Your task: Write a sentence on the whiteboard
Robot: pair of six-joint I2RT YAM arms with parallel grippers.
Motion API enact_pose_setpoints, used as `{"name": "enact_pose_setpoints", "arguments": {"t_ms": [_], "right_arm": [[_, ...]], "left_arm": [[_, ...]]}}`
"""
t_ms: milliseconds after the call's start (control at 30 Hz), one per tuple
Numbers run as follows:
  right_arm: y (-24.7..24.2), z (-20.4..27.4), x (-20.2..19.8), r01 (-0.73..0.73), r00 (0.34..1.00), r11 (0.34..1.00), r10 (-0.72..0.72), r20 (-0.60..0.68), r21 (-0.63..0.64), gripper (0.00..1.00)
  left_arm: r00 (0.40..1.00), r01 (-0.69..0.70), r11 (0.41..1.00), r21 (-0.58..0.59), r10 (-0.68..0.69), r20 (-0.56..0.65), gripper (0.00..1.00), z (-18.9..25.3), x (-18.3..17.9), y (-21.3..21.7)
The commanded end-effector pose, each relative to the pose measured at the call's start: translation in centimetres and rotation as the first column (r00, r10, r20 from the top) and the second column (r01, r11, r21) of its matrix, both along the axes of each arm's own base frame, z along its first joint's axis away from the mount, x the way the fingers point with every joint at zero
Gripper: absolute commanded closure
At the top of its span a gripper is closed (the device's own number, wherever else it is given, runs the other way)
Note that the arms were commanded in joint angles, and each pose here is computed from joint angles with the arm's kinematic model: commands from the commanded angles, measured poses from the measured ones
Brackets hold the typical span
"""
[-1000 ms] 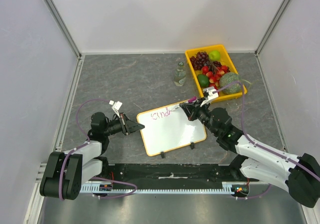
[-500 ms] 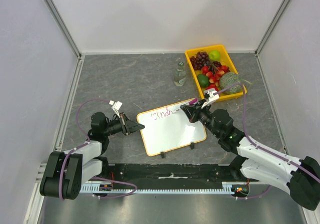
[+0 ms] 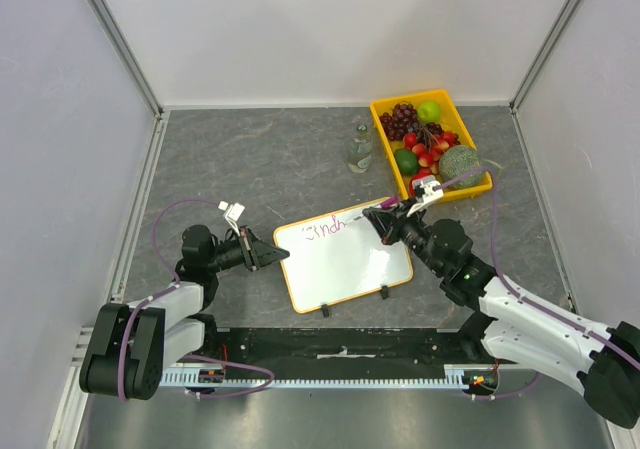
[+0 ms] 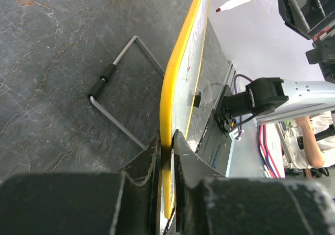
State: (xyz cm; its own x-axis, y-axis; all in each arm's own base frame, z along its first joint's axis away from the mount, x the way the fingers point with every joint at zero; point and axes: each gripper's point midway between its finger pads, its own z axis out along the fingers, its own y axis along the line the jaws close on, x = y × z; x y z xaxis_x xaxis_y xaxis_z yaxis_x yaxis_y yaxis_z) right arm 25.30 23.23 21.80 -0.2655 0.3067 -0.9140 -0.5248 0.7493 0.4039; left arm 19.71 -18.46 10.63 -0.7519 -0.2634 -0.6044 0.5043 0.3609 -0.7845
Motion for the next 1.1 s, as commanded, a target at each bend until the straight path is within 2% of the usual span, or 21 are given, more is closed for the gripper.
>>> {"name": "enact_pose_setpoints", "arguments": {"t_ms": [0,567,1067], "right_arm": [[0.2,1.9,1.1,0.027,0.999,0.999,-0.028,0.039,0.024,1.00],[-1.7,-1.4,1.9,0.126,0.992,0.991,-0.127,-0.014,-0.035,1.00],[-1.4,0.2,2.7,0.135,0.991,0.991,-0.135,0.001,-0.008,1.00]], "left_arm": [[0.999,0.003,1.000,0.008,-0.004,0.041,0.98,0.4,0.5,0.0],[0.999,0.003,1.000,0.007,-0.003,0.042,0.98,0.4,0.5,0.0],[0.999,0.005,1.000,0.008,-0.005,0.039,0.98,0.4,0.5,-0.1]]}}
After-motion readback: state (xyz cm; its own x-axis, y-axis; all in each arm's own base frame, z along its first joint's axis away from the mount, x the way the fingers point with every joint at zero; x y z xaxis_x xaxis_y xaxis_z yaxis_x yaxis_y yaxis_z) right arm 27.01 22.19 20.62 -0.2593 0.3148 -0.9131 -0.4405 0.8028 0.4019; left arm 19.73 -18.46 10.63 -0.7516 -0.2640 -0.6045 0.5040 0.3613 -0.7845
